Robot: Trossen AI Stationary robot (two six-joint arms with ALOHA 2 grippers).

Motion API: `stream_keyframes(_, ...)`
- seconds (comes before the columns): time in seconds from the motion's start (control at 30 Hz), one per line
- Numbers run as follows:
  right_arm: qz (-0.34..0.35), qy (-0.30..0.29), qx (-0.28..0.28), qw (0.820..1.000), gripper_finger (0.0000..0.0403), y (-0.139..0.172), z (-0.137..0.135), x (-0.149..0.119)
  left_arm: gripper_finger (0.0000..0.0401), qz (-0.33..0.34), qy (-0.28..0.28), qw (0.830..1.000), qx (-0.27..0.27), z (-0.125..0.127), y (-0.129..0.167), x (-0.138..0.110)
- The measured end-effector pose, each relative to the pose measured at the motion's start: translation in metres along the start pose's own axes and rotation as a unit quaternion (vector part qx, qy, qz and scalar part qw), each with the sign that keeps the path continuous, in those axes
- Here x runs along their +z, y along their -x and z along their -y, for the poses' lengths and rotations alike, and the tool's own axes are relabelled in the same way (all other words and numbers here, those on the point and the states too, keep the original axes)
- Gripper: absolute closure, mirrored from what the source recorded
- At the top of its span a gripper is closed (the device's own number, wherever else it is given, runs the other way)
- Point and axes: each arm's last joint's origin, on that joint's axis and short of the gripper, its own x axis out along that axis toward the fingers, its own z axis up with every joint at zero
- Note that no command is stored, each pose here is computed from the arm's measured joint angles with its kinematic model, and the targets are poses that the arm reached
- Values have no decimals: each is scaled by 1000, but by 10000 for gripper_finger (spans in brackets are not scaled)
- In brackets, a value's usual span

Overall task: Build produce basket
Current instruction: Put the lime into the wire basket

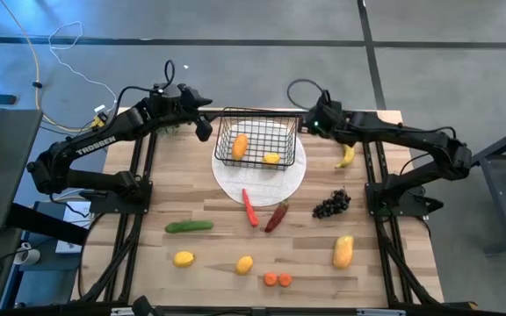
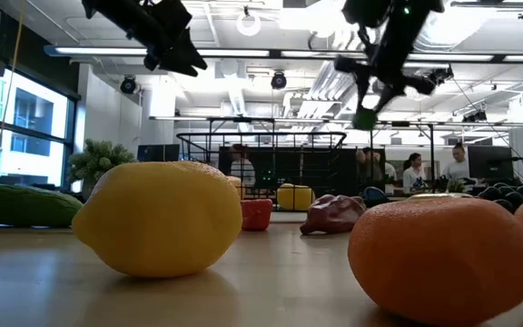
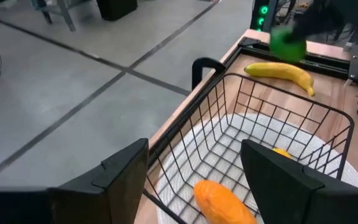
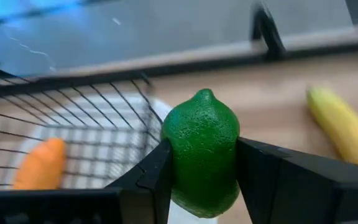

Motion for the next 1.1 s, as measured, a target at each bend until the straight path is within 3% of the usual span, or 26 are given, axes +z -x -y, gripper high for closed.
stream_keyframes(0.23,79,62,114,988,281,2,-24,26,158,-35,37,999,6,0,0,-7)
stream_keyframes(0.43,68,141,156,975,281,-18,-40,22,158,-55,56,997,10,0,1,-11)
stream_keyframes(0.7,-7,215,173,961,281,-52,-54,-5,158,-55,62,997,13,0,1,-11)
stream_keyframes(0.93,-49,236,168,956,281,-68,-59,-23,158,-55,72,996,10,0,1,-11)
stream_keyframes(1.1,-85,234,162,955,281,-76,-58,-30,158,-55,74,995,-26,3,1,-11)
